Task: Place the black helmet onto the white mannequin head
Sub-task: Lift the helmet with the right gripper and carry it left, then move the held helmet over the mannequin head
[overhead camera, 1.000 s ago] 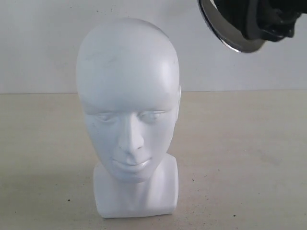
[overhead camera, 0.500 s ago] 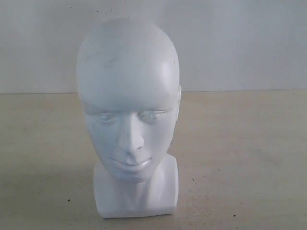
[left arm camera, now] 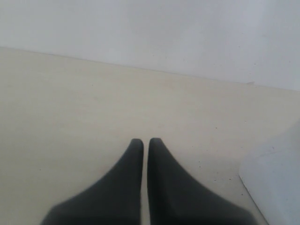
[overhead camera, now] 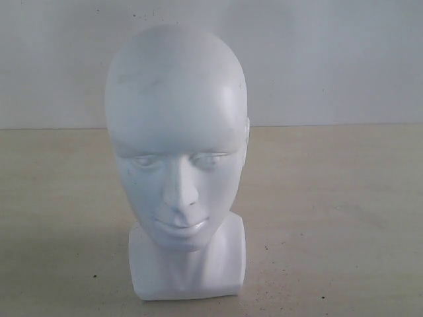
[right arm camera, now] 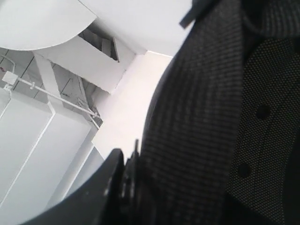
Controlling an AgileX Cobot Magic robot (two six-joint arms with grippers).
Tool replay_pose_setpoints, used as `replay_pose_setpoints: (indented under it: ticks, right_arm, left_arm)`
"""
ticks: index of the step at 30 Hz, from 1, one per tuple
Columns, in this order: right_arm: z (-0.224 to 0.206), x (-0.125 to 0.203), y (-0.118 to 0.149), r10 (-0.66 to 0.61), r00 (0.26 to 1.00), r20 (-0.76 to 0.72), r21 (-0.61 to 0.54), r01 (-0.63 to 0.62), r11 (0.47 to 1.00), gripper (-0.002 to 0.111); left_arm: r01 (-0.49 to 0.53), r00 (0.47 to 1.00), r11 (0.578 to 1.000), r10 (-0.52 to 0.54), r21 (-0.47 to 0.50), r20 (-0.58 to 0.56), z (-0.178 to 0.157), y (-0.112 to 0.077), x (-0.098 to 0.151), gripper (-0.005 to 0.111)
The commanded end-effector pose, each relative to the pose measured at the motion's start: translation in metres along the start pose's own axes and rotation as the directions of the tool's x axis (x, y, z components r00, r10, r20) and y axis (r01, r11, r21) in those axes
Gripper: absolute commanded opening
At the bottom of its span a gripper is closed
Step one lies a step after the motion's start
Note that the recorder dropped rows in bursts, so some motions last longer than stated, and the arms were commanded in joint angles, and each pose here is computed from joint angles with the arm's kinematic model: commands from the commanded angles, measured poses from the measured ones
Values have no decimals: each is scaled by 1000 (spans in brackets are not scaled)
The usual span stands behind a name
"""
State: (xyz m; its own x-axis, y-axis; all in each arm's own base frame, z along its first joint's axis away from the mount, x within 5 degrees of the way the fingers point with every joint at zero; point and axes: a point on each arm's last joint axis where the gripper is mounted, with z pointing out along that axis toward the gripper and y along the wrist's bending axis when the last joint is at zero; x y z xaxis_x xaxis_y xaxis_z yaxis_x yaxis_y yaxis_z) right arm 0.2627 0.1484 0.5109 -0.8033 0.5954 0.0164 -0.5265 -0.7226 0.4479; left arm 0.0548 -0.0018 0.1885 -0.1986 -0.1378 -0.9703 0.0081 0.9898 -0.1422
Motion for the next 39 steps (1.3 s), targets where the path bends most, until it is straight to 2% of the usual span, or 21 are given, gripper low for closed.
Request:
replay_pose_setpoints:
  ticks: [1,7,11,14,22,32,39]
  right_arm:
    - [2,14,-17,79,996,-32,-45,-80,996,0]
    - [-3,28,-53,157,987,-31,10,-157,988,0]
    - [-5,32,-62,150,988,-46,36,-148,988,0]
    - [-9,33,-60,114,993,-41,44,-112,993,0]
    - [-36,37,-58,115,993,-4,120,-114,986,0]
    - [-52,46,-32,18,1000,-7,129,-17,992,0]
    - [-66,46,-40,-29,1000,-2,180,29,983,0]
  left_arm:
    - [4,1000,1000,-4,2,-2,0,0,1,4]
    - [4,1000,1000,-4,2,-2,0,0,1,4]
    - [4,1000,1000,-4,2,-2,0,0,1,4]
    - [4,1000,1000,-4,2,-2,0,0,1,4]
    - [4,1000,1000,-4,2,-2,0,0,1,4]
    - [4,1000,1000,-4,2,-2,0,0,1,4]
    - [4,1000,1000,-4,2,-2,0,0,1,4]
